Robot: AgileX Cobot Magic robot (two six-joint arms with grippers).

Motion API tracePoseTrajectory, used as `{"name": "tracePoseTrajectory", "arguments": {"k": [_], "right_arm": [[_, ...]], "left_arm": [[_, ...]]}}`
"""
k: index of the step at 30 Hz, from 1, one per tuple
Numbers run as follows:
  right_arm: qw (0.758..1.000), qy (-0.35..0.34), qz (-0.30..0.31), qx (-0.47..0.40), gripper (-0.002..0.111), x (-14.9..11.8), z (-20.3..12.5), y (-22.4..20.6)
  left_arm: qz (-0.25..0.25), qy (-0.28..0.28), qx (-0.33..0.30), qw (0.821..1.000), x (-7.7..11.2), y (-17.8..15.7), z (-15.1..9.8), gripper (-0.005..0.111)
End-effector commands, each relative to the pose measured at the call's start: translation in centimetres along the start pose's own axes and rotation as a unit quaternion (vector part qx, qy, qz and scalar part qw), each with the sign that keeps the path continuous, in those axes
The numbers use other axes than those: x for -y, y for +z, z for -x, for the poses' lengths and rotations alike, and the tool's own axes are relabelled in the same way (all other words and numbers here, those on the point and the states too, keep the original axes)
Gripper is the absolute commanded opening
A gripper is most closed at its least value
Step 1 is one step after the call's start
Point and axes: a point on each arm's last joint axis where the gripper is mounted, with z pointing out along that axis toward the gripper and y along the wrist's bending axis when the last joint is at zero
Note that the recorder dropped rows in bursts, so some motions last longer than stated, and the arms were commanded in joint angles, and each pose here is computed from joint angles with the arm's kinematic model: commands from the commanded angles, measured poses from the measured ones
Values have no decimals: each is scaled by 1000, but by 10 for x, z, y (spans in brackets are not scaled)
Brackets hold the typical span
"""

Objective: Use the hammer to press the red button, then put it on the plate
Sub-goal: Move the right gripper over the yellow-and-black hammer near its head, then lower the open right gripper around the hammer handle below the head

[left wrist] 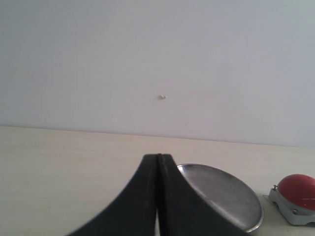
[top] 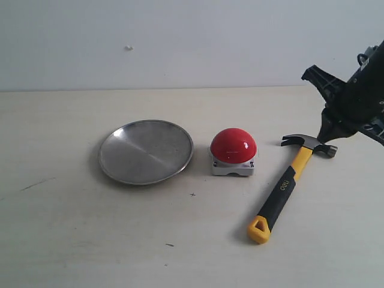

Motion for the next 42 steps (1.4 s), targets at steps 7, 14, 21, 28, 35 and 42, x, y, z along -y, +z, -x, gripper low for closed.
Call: {"name": "tracePoseTrajectory", "arguments": {"k": [7, 14, 21, 28, 35, 42], "right_arm": [[993, -40, -91, 68, 0, -7, -8, 4], [985, -40, -161, 57, 0, -32, -27, -10], [988, -72, -125, 61, 0, -39, -25, -2], [981, -69, -173, 46, 0, -35, -25, 23], [976, -43, -205, 51, 0, -32, -22, 55], [980, -34, -191, 45, 0, -34, -22, 79]], "left_arm": [[-4, -2, 1, 1000, 0, 0, 0, 0], [-4, -2, 1, 1000, 0, 0, 0, 0], [-4, -2, 1, 1000, 0, 0, 0, 0], [-4, -2, 1, 1000, 0, 0, 0, 0], [-4, -2, 1, 1000, 0, 0, 0, 0], [-4, -2, 1, 1000, 0, 0, 0, 0]]}}
